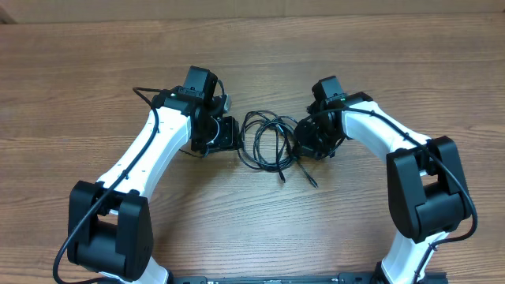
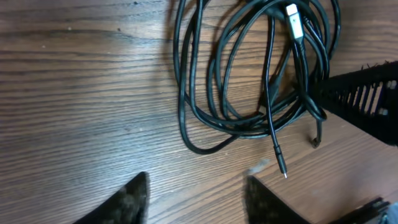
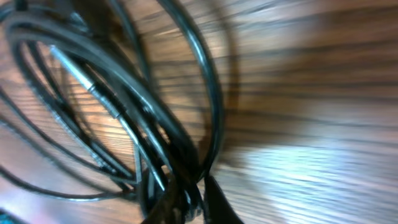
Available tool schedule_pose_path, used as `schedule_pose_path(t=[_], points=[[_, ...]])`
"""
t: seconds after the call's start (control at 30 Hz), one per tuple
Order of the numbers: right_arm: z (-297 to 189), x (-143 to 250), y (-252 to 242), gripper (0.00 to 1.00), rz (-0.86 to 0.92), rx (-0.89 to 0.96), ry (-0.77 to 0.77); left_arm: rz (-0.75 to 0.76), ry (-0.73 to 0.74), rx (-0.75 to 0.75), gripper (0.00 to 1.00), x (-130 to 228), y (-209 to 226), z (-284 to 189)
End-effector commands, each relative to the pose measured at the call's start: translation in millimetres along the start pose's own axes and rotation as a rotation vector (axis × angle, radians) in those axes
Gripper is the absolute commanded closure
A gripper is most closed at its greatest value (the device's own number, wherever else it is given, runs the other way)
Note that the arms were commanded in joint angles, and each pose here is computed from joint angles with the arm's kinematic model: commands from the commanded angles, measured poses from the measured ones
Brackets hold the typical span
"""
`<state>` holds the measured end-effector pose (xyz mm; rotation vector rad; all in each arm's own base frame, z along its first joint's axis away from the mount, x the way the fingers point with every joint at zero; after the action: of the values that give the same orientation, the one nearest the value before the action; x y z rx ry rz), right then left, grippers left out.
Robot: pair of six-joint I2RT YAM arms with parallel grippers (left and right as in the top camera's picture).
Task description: Untangle cables
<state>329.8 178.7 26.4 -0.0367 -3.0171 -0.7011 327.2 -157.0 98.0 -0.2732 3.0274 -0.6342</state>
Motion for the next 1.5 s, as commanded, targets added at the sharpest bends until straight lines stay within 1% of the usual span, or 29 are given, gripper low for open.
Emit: schedule_pose_path(t=[0.0, 0.1, 0.17, 0.23, 0.3, 0.4, 0.73, 0.8, 0.87, 1.07, 1.23, 1.33, 1.37, 1.4, 1.43, 1.47], points=[[0, 9, 33, 0.93, -0.037, -0.136, 0.034, -0.009, -0.029, -0.036, 0.64, -5, 4, -3], [3, 16, 54, 0.96, -0.081, -0.198, 0.054, -0.017, -0.042, -0.069, 0.71, -7, 9, -4], [7, 20, 65, 0.96, -0.114, -0.212, 0.058, -0.019, -0.053, -0.095, 0.77, -8, 14, -4], [10, 23, 73, 0.96, -0.142, -0.216, 0.059, -0.019, -0.068, -0.122, 0.80, -10, 18, -5], [14, 27, 83, 0.96, -0.180, -0.223, 0.056, -0.032, -0.089, -0.156, 0.81, -14, 25, -6], [19, 30, 95, 0.96, -0.224, -0.235, 0.049, -0.096, -0.118, -0.201, 0.83, -20, 37, -10], [30, 47, 122, 0.96, -0.345, -0.255, 0.056, -0.196, -0.143, -0.212, 0.87, -32, 64, -22], [33, 54, 127, 0.96, -0.420, -0.256, 0.064, -0.208, -0.126, -0.176, 0.87, -33, 67, -24], [34, 59, 127, 0.96, -0.462, -0.251, 0.076, -0.162, -0.095, -0.109, 0.87, -32, 61, -24], [32, 57, 119, 0.96, -0.435, -0.240, 0.085, -0.038, -0.047, 0.000, 0.87, -27, 45, -24], [25, 46, 103, 0.96, -0.378, -0.230, 0.078, -0.020, -0.036, 0.045, 0.89, -25, 36, -23], [20, 40, 92, 0.92, -0.339, -0.222, 0.075, -0.017, -0.038, 0.047, 0.89, -27, 36, -22], [18, 37, 87, 0.85, -0.322, -0.220, 0.073, -0.017, -0.038, 0.047, 0.90, -27, 36, -21], [16, 35, 82, 0.76, -0.305, -0.217, 0.073, -0.018, -0.036, 0.046, 0.89, -27, 36, -20], [14, 33, 78, 0.70, -0.300, -0.214, 0.072, -0.017, -0.033, 0.045, 0.89, -27, 36, -18], [12, 31, 73, 0.66, -0.295, -0.212, 0.070, -0.016, -0.028, 0.044, 0.89, -27, 36, -16]])
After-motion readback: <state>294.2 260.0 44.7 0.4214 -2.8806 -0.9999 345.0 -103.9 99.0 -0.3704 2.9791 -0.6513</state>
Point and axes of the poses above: each gripper's point midway between its finger pads, its own z axis out along the fingers, its own y axis along the line the jaws close on, x = y × z, the point moved 1 cm from there along -z, back along the fingers, and after that the axes turned 10 degrees about -z, right-handed, at the moved point
